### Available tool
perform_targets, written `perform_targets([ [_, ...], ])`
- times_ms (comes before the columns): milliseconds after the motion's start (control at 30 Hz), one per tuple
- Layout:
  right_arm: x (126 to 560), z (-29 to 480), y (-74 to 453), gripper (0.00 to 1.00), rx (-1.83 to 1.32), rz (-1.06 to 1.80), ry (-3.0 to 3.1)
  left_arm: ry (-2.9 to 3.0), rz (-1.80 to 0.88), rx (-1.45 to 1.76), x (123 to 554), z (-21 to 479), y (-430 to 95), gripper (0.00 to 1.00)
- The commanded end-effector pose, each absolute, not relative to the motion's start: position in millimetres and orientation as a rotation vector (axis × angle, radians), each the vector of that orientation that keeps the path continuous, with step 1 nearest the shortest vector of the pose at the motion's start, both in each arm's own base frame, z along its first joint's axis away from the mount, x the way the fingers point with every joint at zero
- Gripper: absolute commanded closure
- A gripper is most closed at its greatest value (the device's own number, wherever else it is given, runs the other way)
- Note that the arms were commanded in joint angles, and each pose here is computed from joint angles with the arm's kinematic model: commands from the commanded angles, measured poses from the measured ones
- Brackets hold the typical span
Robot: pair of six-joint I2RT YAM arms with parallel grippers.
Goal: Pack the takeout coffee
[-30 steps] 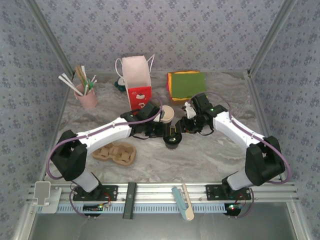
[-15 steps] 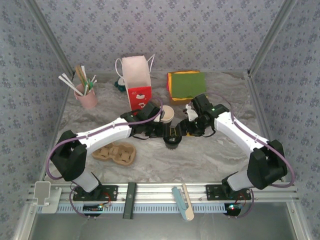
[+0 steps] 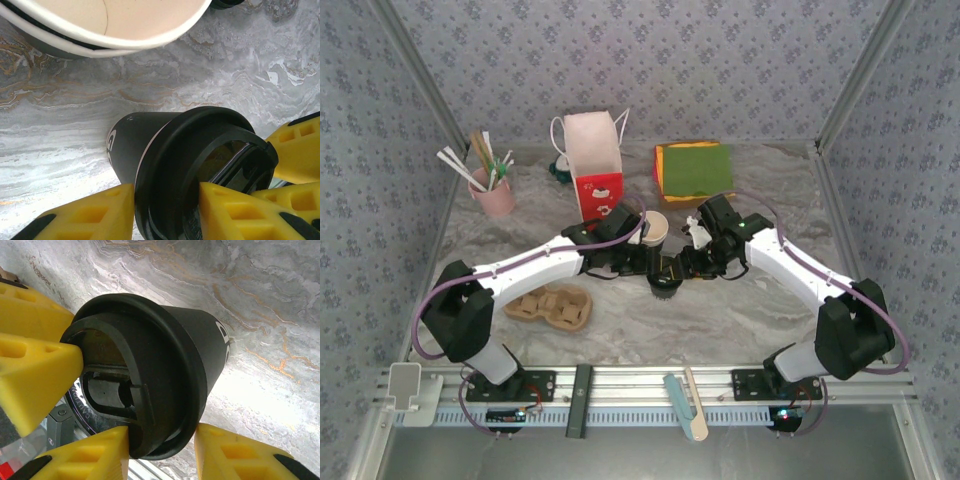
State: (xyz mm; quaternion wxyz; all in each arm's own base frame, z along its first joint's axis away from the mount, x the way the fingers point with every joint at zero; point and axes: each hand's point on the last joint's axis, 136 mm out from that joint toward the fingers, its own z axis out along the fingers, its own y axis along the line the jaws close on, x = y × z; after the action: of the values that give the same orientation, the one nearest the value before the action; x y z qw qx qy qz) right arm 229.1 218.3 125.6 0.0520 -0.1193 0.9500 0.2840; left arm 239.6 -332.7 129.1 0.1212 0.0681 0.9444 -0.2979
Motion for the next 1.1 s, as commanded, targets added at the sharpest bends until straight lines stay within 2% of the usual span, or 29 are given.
perform_targets([
  [0,214.5,99.7,203.2,0.61,-0.365,0.741,2.996,2.912,-0.698,0.220,218.1,96.3,-311.8,0.63],
  [433,235.1,134.8,213.6,0.49,-0.359,0.811,2.893,2.831,-0.755,0.259,231.2,134.9,-326.3,0.58],
  [867,242.9,156.3,220.4,0.46,-0.371,0.847,2.847,2.776,-0.791,0.267,238.7,161.9,-332.3,0.53],
  [1000,246.8,161.5,215.7,0.41,-0.358,0.809,2.838,2.734,-0.789,0.256,245.5,180.5,-327.1,0.48],
  [1067,257.6,179.1,215.8,0.39,-0.350,0.800,2.789,2.698,-0.790,0.244,251.8,193.8,-322.4,0.42],
])
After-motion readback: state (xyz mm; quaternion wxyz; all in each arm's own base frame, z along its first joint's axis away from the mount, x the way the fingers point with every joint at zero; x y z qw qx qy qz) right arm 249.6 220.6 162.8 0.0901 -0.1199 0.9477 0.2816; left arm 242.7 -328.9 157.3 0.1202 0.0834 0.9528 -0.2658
